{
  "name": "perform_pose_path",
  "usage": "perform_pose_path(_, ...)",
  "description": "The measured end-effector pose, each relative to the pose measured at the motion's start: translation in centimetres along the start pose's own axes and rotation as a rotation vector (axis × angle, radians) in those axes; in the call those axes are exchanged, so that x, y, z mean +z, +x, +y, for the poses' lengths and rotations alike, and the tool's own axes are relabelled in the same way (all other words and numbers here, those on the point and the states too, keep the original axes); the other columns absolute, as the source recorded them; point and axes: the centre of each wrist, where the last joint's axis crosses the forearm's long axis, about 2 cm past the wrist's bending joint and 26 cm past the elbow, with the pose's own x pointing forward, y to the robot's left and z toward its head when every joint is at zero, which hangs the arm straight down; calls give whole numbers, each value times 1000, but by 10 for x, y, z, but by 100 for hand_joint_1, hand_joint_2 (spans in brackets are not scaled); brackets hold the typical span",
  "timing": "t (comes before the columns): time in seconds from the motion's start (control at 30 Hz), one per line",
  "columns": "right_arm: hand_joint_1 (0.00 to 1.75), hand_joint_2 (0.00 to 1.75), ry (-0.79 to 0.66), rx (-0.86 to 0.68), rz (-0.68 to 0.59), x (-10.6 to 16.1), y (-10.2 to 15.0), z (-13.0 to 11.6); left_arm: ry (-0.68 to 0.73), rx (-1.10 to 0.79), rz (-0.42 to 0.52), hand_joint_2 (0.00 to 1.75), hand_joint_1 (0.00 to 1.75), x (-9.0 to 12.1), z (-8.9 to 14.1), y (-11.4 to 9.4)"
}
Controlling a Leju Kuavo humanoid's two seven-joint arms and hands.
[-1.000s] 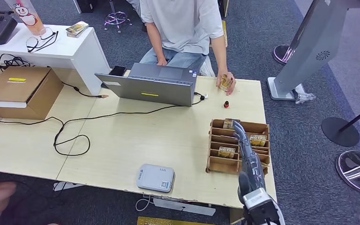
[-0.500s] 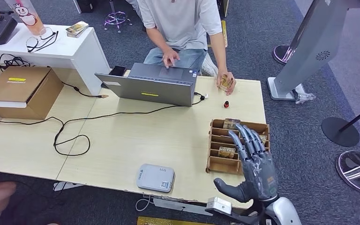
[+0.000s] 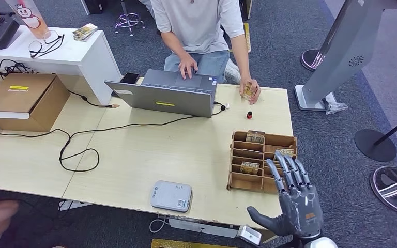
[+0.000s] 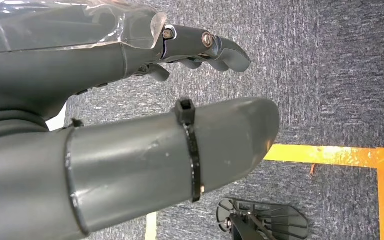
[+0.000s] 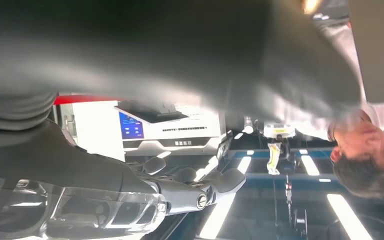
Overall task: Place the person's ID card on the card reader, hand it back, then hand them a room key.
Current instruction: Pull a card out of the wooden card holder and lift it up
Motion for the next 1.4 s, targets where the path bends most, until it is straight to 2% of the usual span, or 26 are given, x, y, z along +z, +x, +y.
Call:
perform_pose_path(0.47, 0, 175, 124, 41, 56, 12, -1, 11, -15, -10, -7, 0, 0, 0, -2, 0)
perform_pose_path(0.83, 0, 175, 244, 75, 74, 7, -7, 16, -22, -16, -8, 0, 0, 0, -2, 0)
perform_pose_path(1.4, 0, 175, 328, 135, 160, -3, -18, 15, -24, -13, -7, 0, 0, 0, -2, 0)
